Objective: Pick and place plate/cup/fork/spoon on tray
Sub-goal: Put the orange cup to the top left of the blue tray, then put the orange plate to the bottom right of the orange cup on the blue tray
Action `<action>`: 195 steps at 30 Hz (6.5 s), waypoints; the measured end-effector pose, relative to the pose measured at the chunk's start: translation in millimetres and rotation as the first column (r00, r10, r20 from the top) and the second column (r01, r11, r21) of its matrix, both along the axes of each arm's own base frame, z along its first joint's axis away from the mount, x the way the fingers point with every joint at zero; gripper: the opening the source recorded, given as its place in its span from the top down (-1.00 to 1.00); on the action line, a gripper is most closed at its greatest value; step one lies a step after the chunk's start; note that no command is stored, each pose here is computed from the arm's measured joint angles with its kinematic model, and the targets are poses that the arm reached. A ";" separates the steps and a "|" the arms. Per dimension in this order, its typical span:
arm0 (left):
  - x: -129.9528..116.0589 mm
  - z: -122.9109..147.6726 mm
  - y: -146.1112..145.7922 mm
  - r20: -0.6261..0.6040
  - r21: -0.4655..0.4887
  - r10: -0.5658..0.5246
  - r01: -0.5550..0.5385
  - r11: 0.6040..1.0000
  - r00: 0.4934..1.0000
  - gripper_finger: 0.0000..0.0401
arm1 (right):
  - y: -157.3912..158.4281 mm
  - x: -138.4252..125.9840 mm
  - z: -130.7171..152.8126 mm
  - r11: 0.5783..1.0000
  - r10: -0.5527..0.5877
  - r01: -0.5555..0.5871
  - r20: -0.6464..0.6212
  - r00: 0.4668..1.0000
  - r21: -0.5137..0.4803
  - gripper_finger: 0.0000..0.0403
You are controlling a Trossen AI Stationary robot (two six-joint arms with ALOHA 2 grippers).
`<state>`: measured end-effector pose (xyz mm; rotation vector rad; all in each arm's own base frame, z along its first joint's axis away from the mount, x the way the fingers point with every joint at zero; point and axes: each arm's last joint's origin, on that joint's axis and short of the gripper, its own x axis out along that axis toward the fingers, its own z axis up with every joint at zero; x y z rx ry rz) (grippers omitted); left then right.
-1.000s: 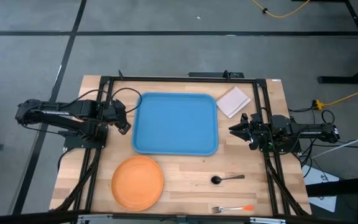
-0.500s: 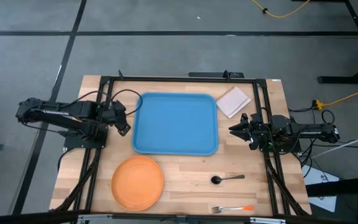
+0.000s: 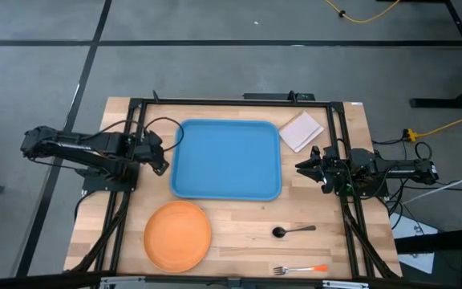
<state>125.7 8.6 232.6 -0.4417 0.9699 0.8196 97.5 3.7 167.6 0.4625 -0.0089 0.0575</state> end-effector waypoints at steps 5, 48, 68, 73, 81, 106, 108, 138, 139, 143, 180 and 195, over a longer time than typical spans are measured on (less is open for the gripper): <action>-0.5 -17.7 -0.8 -0.013 -0.035 0.005 -0.005 0.999 1.000 0.58 | 0.0 0.0 0.0 1.000 0.000 0.000 0.000 1.000 0.000 0.46; 90.7 -8.3 114.4 0.053 0.053 -0.108 0.106 0.993 0.993 1.00 | 0.0 0.0 0.0 1.000 -0.001 0.001 -0.001 1.000 0.005 0.46; 105.6 -25.4 124.7 0.088 -0.031 -0.148 0.151 0.988 0.985 0.77 | 0.0 0.0 0.0 1.000 -0.001 0.001 0.000 1.000 -0.001 0.46; 105.8 -22.7 124.8 0.102 -0.022 -0.149 0.152 0.988 0.984 0.70 | 0.0 0.0 0.0 1.000 -0.001 0.001 0.000 1.000 -0.003 0.46; 114.1 13.7 130.3 0.103 0.020 -0.153 0.152 0.988 0.983 0.66 | 0.0 0.1 -0.2 1.000 0.000 0.000 -0.002 1.000 -0.003 0.46; 91.8 14.7 -33.1 -0.289 -0.539 -0.390 0.188 0.821 0.874 0.68 | 0.4 4.7 -6.1 1.000 0.008 -0.007 -0.077 0.997 0.005 0.46; 92.6 2.8 -49.2 -0.248 -0.537 -0.430 0.246 0.807 0.868 0.68 | 0.4 4.7 -6.1 1.000 0.008 -0.008 -0.077 0.997 0.005 0.46; 74.6 -59.8 -83.9 -0.182 -0.519 -0.514 0.362 0.774 0.838 0.68 | 0.9 4.7 -5.7 0.996 0.027 -0.020 -0.076 0.997 0.086 0.46; 74.9 -59.7 -84.0 -0.179 -0.519 -0.514 0.364 0.774 0.839 0.68 | 0.9 4.7 -5.7 0.996 0.027 -0.020 -0.077 0.997 0.086 0.46; 79.6 -59.1 -85.7 -0.127 -0.513 -0.521 0.393 0.763 0.844 0.68 | 0.9 4.7 -5.7 0.996 0.027 -0.020 -0.077 0.997 0.086 0.46; 92.2 -58.9 -84.5 -0.059 -0.337 -0.495 0.450 0.827 0.867 0.68 | 0.8 4.7 -5.8 0.997 0.025 -0.020 -0.077 0.997 0.076 0.46; 85.6 -59.9 -90.2 -0.076 -0.469 -0.542 0.450 0.760 0.837 0.68 | 0.9 4.7 -5.8 0.998 0.025 -0.021 -0.076 0.997 0.051 0.46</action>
